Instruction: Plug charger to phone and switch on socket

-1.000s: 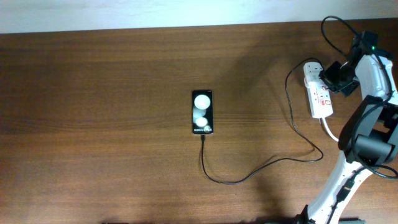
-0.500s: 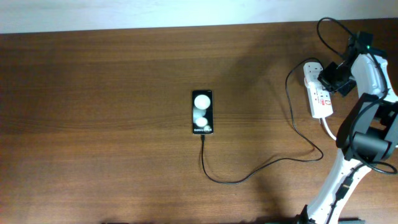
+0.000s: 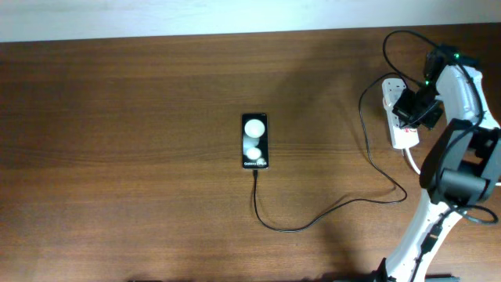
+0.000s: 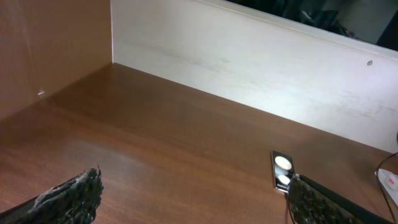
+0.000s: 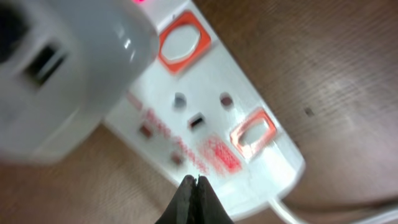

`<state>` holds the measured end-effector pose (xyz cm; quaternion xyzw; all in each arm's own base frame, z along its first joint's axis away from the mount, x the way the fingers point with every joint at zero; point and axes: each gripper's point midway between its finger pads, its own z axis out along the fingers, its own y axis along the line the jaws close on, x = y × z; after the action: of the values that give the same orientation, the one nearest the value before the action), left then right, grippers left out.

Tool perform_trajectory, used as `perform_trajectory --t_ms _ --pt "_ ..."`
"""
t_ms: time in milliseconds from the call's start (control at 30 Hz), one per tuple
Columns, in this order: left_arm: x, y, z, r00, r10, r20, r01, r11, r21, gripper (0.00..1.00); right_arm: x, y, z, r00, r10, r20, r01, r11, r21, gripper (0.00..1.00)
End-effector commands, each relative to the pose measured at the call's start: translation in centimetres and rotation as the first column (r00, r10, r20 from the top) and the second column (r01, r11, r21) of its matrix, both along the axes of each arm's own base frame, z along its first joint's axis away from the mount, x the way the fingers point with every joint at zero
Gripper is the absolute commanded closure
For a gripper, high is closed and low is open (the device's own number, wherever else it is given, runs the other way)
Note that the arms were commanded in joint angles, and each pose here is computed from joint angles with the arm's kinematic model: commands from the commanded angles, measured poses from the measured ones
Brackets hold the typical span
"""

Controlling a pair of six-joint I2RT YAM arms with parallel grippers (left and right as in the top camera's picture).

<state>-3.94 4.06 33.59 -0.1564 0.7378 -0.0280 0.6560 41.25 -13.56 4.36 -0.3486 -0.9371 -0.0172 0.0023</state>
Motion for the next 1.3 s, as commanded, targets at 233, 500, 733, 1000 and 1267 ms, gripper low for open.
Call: perform_trajectory --t_ms 233,500,733,1000,1267 --pt "-0.2 0.0 0.0 1.0 -0.006 0.012 0.006 1.0 0.007 0.01 -2.3 5.6 15.3 0.962 0.128 0.242 -0.113 0.991 -0.075 0.96" --pt "-0.3 0.0 0.0 1.0 0.003 0.012 -0.003 1.0 0.007 0.01 -6.8 11.9 21.3 0.913 0.286 0.292 -0.259 0.958 -0.126 0.96" --pt "-0.5 0.0 -1.4 0.999 0.002 -0.044 -0.002 1.0 0.011 0.01 -11.8 14.3 23.6 0.869 0.374 0.323 -0.345 0.927 -0.145 0.96" --pt "-0.8 0.0 -1.7 0.999 0.003 -0.045 -0.002 1.0 0.011 0.01 -17.9 13.3 20.5 0.862 0.387 0.328 -0.33 0.919 -0.218 0.96" --pt "0.1 0.0 0.6 0.999 0.003 0.046 -0.003 1.0 0.005 0.01 -20.2 13.3 22.2 0.825 0.386 0.413 -0.307 0.919 -0.246 0.96"
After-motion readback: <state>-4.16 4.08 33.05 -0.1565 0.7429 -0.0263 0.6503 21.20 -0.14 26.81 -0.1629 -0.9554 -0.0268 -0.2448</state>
